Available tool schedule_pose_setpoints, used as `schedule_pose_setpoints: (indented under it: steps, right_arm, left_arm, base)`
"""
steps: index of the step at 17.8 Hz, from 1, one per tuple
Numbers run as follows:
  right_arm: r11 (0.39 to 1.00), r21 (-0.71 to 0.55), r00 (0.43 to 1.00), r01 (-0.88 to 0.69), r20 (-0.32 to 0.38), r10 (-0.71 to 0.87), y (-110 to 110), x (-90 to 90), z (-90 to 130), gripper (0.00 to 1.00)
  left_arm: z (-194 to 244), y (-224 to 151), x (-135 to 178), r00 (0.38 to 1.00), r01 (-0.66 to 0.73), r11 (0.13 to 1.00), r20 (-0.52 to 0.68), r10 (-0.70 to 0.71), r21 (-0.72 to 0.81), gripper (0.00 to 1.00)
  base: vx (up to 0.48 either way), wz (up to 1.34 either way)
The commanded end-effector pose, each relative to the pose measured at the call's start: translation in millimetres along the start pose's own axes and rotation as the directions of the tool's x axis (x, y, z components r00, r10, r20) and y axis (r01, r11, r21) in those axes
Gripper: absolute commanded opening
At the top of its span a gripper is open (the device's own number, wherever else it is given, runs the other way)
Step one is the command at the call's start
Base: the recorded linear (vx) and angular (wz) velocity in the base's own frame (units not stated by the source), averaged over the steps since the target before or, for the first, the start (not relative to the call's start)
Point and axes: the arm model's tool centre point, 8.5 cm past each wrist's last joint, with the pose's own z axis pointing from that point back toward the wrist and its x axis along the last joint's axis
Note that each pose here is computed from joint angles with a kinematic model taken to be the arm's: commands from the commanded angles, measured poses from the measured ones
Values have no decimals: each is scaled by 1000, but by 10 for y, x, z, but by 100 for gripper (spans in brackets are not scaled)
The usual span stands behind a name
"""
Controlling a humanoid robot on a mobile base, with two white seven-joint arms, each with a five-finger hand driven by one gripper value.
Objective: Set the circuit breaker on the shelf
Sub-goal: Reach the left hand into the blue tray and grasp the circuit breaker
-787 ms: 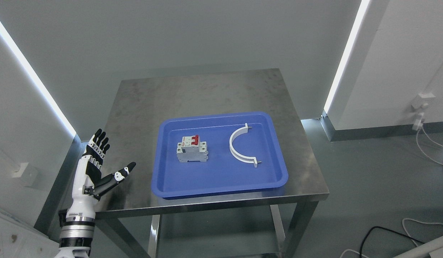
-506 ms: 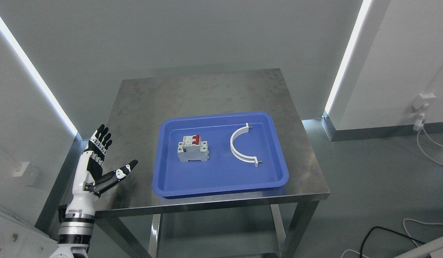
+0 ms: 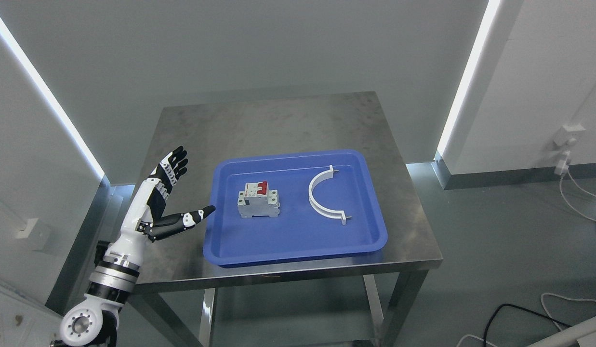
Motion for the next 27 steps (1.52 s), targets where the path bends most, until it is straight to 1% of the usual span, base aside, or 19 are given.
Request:
schedule_pose_setpoints:
  steps: [1, 3, 5, 6, 7, 8, 10, 13, 15, 16, 17, 19, 23, 25, 26, 27]
  right_arm:
    - [1000, -15, 1000, -2, 2, 2, -111, 13, 1, 100]
    - [1000, -15, 1000, -2, 2, 2, -111, 13, 1, 100]
    - [1000, -15, 1000, -2, 2, 2, -111, 13, 1, 100]
    - [1000, -15, 1000, -2, 2, 2, -111, 13, 1, 100]
    - [1000, -15, 1000, -2, 2, 2, -111, 13, 1, 100]
    - [1000, -15, 1000, 0, 2, 0, -111, 13, 1, 100]
    - [1000, -15, 1000, -2, 0, 2, -112, 3, 1, 100]
    - [1000, -15, 1000, -2, 0, 2, -112, 3, 1, 100]
    - [1000, -15, 1000, -2, 0, 2, -112, 3, 1, 100]
    - [1000, -15, 1000, -2, 0, 2, -112, 3, 1, 100]
    - [1000, -15, 1000, -2, 2, 2, -111, 13, 1, 100]
    - [1000, -15, 1000, -2, 2, 2, -111, 13, 1, 100]
    - [1000, -15, 1000, -2, 0, 2, -112, 3, 1, 100]
    - [1000, -15, 1000, -2, 2, 2, -111, 13, 1, 100]
    - [1000, -15, 1000, -2, 2, 2, -111, 13, 1, 100]
    - [1000, -15, 1000, -2, 2, 2, -111, 13, 1, 100]
  left_arm:
    - [-208, -244, 60, 975, 199, 954, -57, -217, -225, 100]
    - [-331, -271, 140, 978, 180, 953, -63, -201, -245, 100]
    - [-474, -489, 210, 982, 155, 941, -59, -181, -302, 96]
    - [-497, -613, 196, 981, 139, 926, -77, -177, -350, 95]
    - [-497, -650, 175, 979, 127, 917, -102, -177, -378, 95]
    - [-531, -631, 159, 972, 133, 912, -129, -197, -389, 94]
    - [-585, -562, 11, 941, 196, 901, -185, -284, -387, 94]
    - [-625, -518, -66, 924, 218, 896, -212, -317, -388, 92]
    - [-634, -499, -122, 908, 244, 890, -233, -349, -384, 83]
    - [-637, -519, -156, 899, 254, 886, -242, -364, -388, 80]
    - [-650, -563, -153, 903, 248, 888, -240, -356, -387, 77]
    - [-671, -613, -139, 911, 233, 895, -236, -337, -380, 66]
    - [-705, -682, -133, 925, 218, 903, -217, -312, -370, 55]
    - [-708, -669, -131, 936, 191, 920, -219, -276, -343, 46]
    - [-713, -687, -122, 941, 182, 924, -212, -262, -335, 40]
    - [-711, -692, -116, 945, 180, 921, -201, -259, -344, 31]
  base:
    - [0, 0]
    - [0, 0]
    - [0, 0]
    - [0, 0]
    - [0, 0]
    - [0, 0]
    - [0, 0]
    - [0, 0]
    - [0, 0]
    - [0, 0]
    - [0, 0]
    - [0, 0]
    - [0, 0]
    - [0, 0]
    - [0, 0]
    - [0, 0]
